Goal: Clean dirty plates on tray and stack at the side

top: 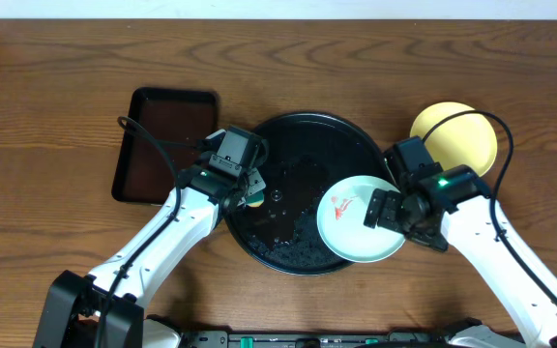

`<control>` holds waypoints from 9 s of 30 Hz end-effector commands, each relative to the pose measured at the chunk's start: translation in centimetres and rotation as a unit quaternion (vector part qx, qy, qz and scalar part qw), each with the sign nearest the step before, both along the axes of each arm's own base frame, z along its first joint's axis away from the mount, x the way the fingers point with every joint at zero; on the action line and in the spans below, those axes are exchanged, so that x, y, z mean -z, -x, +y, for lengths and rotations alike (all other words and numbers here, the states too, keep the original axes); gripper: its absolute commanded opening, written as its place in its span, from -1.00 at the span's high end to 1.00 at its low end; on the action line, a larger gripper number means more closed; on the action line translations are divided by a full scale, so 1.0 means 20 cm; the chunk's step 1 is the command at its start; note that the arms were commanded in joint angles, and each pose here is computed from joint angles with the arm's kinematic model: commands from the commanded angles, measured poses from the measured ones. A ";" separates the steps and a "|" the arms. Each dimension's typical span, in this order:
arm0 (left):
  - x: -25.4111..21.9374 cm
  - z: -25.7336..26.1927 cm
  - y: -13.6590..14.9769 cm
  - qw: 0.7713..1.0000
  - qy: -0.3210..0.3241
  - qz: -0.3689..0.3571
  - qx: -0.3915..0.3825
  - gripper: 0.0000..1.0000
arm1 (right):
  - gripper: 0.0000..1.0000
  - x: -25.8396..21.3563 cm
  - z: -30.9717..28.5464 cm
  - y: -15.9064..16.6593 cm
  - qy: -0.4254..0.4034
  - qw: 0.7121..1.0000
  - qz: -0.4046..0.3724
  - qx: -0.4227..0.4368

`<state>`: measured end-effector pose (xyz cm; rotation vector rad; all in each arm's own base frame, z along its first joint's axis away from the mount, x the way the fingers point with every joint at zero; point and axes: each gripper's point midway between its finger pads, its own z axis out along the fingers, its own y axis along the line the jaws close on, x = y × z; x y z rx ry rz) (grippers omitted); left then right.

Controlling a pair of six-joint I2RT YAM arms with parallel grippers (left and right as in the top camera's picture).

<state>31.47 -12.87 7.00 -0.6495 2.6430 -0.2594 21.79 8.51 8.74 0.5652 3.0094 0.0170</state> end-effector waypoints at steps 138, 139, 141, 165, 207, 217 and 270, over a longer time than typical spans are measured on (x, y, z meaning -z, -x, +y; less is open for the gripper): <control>0.02 0.01 0.01 1.000 -0.006 0.003 0.004 0.85 | 0.97 0.28 0.64 -0.11 -0.045 0.972 -0.046 -0.226; 0.02 0.01 0.01 1.000 -0.006 0.003 0.004 0.85 | 0.97 0.28 0.64 -0.11 -0.045 0.972 -0.047 -0.226; 0.02 0.01 0.01 1.000 -0.006 0.003 0.004 0.85 | 0.97 0.28 0.64 -0.11 -0.044 0.972 -0.047 -0.226; 0.02 0.01 0.01 1.000 -0.006 0.003 0.004 0.84 | 0.97 0.28 0.62 -0.13 -0.024 0.969 -0.058 -0.238; 0.02 0.01 0.01 1.000 -0.006 0.003 0.004 0.85 | 0.98 0.33 0.52 -0.30 0.031 0.968 -0.063 -0.242; 0.02 0.01 0.01 1.000 -0.006 0.003 0.004 0.84 | 0.98 0.32 0.45 -0.38 0.015 0.978 -0.066 -0.196; 0.35 -0.27 0.14 0.998 -0.020 0.059 -0.019 0.85 | 0.97 0.51 0.38 -0.33 -0.024 0.997 0.018 -0.076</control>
